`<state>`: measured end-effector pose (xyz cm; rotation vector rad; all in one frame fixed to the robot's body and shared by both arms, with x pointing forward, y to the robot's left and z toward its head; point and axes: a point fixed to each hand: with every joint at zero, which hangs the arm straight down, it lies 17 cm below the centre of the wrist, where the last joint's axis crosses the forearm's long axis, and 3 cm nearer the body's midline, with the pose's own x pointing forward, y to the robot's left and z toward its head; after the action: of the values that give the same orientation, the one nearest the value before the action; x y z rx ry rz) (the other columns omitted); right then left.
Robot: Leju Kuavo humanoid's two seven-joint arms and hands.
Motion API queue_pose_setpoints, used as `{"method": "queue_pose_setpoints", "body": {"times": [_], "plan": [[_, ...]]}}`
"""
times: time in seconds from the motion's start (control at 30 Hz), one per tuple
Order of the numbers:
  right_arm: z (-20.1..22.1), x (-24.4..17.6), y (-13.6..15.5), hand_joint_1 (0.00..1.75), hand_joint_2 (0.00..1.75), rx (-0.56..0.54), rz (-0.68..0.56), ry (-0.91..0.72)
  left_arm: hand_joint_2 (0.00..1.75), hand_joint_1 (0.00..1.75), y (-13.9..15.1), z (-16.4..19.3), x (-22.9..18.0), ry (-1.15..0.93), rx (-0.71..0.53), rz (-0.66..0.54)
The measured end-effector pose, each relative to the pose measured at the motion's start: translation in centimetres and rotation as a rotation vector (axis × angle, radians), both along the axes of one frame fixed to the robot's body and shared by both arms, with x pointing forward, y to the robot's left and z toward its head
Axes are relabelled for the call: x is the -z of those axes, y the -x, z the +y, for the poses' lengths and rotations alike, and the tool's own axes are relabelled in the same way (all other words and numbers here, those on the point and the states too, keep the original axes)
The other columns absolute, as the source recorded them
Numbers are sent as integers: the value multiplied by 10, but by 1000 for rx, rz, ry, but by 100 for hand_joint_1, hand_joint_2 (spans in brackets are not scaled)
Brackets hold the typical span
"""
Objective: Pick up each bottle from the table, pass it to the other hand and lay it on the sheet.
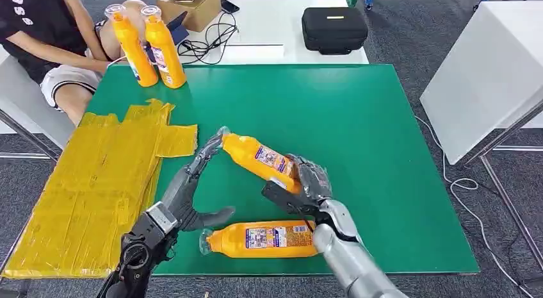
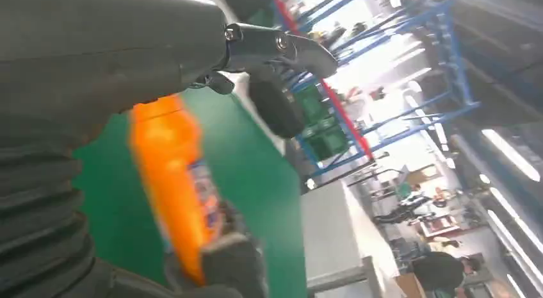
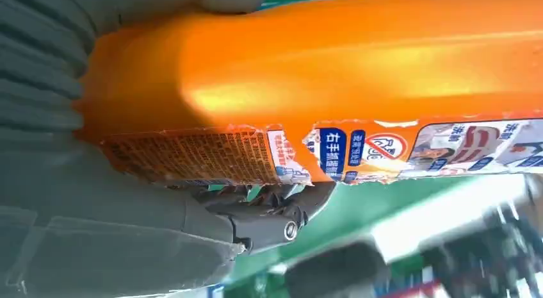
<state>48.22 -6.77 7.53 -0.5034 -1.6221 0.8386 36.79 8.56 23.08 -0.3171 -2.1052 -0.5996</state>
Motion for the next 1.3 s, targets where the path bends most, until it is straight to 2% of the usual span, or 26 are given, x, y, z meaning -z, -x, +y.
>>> {"method": "queue_pose_setpoints", "body": {"times": [0.13,0.27,0.4,0.57,0.77,1.3], "plan": [[-14,-42,23,175,175,66,-145,-189,175,0,-5,1,8,28,-9,99],[-31,-80,45,175,175,120,-277,-369,175,0,-10,-1,0,95,-1,135],[-42,-106,67,175,175,158,-409,-449,175,0,-15,-9,-8,129,26,148],[-45,-116,80,175,175,164,-465,-455,175,0,-18,-16,-11,158,48,160],[-17,-137,98,175,175,71,-594,-353,175,0,-28,-29,-18,209,96,183],[-8,-143,99,175,175,58,-628,-316,175,0,-27,-49,-18,235,171,210]]}}
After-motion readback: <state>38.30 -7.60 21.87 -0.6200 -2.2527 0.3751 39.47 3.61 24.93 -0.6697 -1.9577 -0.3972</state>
